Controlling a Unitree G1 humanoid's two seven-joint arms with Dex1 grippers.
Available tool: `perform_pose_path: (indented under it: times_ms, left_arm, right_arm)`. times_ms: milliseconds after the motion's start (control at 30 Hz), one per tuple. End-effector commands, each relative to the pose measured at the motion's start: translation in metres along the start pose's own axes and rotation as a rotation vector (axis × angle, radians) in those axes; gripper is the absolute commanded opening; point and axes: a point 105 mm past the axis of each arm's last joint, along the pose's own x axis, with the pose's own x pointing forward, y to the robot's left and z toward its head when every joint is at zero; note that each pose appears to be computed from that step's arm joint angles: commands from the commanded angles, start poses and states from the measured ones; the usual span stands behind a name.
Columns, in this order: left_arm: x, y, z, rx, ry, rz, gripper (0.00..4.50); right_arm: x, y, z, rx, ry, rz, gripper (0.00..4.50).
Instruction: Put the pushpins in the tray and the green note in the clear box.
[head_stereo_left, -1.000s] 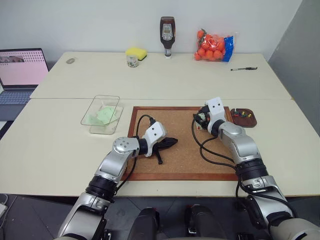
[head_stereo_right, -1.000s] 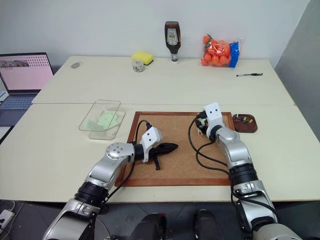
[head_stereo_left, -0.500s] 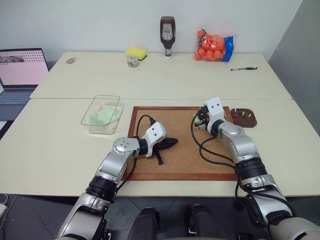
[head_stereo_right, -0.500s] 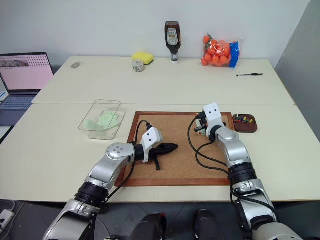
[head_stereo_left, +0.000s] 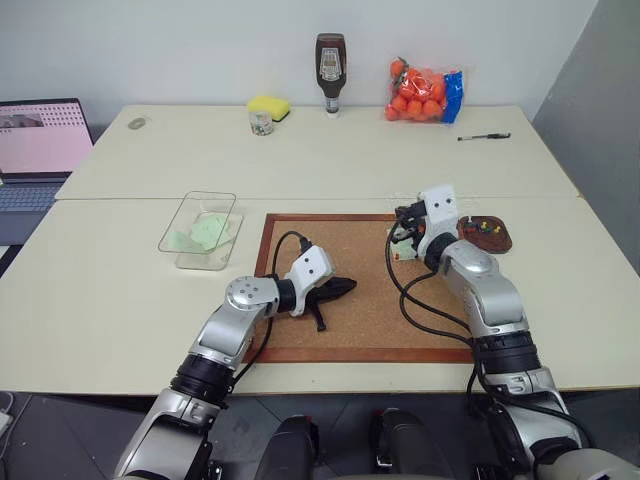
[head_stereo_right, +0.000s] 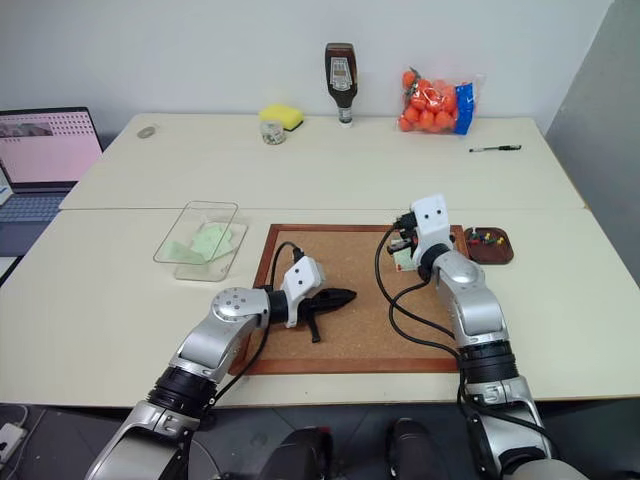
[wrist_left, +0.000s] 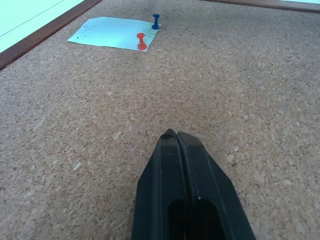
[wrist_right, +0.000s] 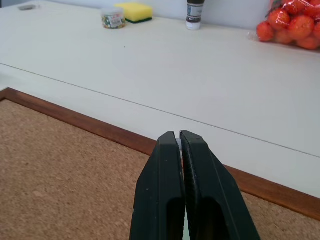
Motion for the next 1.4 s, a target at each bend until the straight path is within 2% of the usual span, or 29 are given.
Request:
perform_pose_path:
  times_ms: [33, 233, 567, 733, 967, 1000, 1033, 1400]
  left_arm:
    - [0.002, -0.009, -0.008, -0.005, 0.031, -0.029, 0.00]
    - [0.002, -0.008, -0.007, -0.009, 0.027, -0.022, 0.00]
    - [0.005, -0.011, -0.007, -0.007, 0.024, -0.032, 0.00]
    - [0.007, -0.010, -0.006, -0.004, 0.024, -0.036, 0.00]
    - [0.009, -0.010, -0.005, -0.003, 0.022, -0.037, 0.00]
    - [0.009, -0.010, -0.005, -0.003, 0.022, -0.037, 0.00]
    - [0.008, -0.010, -0.005, -0.003, 0.022, -0.036, 0.00]
    - [0.008, -0.011, -0.006, -0.005, 0.022, -0.032, 0.00]
  right_arm:
    - [-0.004, -0.003, 0.018, 0.004, -0.071, -0.021, 0.05]
    - [-0.019, -0.029, 0.026, -0.017, -0.096, -0.116, 0.05]
    - [-0.067, -0.104, -0.006, -0.056, 0.041, -0.394, 0.05]
    - [-0.071, -0.123, -0.017, -0.043, 0.086, -0.446, 0.05]
    - [-0.069, -0.135, -0.030, -0.031, 0.124, -0.469, 0.05]
    - [-0.069, -0.136, -0.030, -0.030, 0.124, -0.473, 0.26]
    - [-0.069, -0.137, -0.031, -0.030, 0.126, -0.474, 0.26]
    - [-0.066, -0.133, -0.028, -0.052, 0.118, -0.458, 2.47]
